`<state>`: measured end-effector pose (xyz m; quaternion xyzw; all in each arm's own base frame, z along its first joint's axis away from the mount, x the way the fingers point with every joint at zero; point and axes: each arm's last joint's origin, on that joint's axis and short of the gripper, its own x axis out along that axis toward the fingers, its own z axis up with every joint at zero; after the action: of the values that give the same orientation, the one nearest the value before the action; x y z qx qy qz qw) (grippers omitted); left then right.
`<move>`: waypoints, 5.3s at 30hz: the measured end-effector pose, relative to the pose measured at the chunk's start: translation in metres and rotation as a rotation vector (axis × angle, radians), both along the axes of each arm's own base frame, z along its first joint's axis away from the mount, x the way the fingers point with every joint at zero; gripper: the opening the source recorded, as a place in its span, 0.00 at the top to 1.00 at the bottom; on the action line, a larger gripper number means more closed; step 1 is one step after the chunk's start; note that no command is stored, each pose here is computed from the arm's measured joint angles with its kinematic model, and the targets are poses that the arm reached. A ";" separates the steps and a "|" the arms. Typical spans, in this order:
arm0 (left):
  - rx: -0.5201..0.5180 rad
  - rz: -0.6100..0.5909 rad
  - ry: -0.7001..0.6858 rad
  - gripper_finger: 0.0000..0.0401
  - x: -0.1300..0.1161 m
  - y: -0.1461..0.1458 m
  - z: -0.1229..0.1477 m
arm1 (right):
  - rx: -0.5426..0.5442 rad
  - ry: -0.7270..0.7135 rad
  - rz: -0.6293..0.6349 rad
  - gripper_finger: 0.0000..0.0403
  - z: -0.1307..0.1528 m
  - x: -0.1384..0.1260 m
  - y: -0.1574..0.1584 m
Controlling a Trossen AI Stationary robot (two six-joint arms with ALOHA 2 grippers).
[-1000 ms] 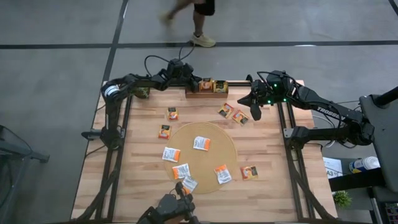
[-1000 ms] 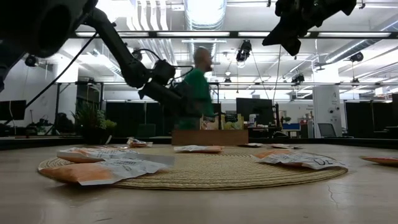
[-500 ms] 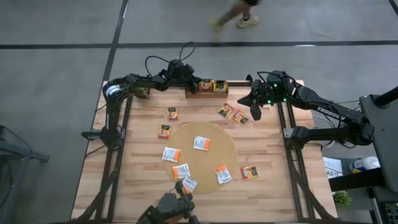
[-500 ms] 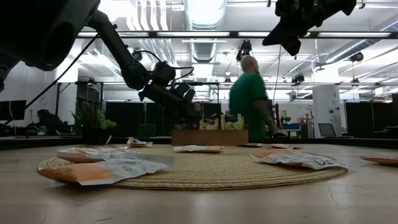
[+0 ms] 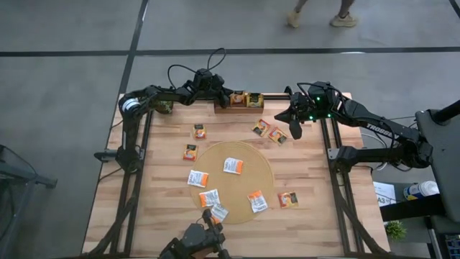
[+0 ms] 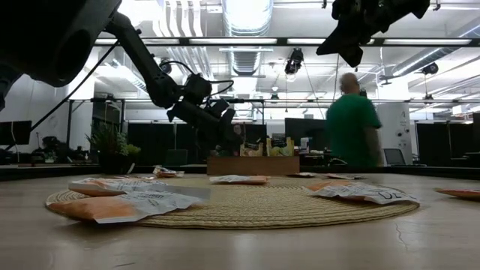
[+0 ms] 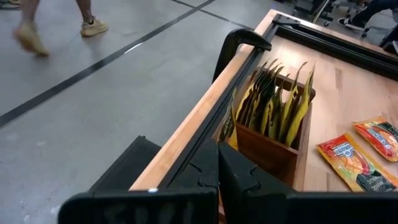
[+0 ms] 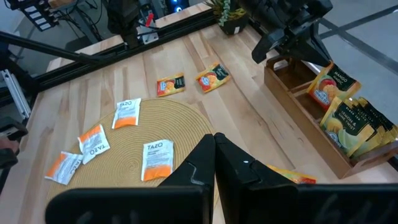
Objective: Pick & Place Tea
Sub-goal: Put the red tea bag into the middle section of the wooden organizer
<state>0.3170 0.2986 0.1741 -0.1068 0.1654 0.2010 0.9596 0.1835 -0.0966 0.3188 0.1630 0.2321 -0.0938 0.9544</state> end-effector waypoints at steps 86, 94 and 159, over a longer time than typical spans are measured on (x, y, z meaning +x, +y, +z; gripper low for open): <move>-0.457 0.324 0.419 0.70 -0.131 -0.102 0.024 | -0.023 0.075 0.039 0.98 -0.017 0.017 -0.010; -0.502 0.311 0.420 0.70 -0.137 -0.100 0.020 | 0.025 0.113 0.028 0.98 -0.028 0.026 -0.015; -0.781 0.130 0.485 1.00 -0.116 -0.091 -0.025 | 0.051 0.095 0.003 0.98 -0.025 0.026 -0.016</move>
<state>0.2013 0.2073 0.1494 -0.4203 0.4413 0.2028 0.7665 0.2097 -0.1122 0.2933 0.1824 0.2799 -0.0942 0.9378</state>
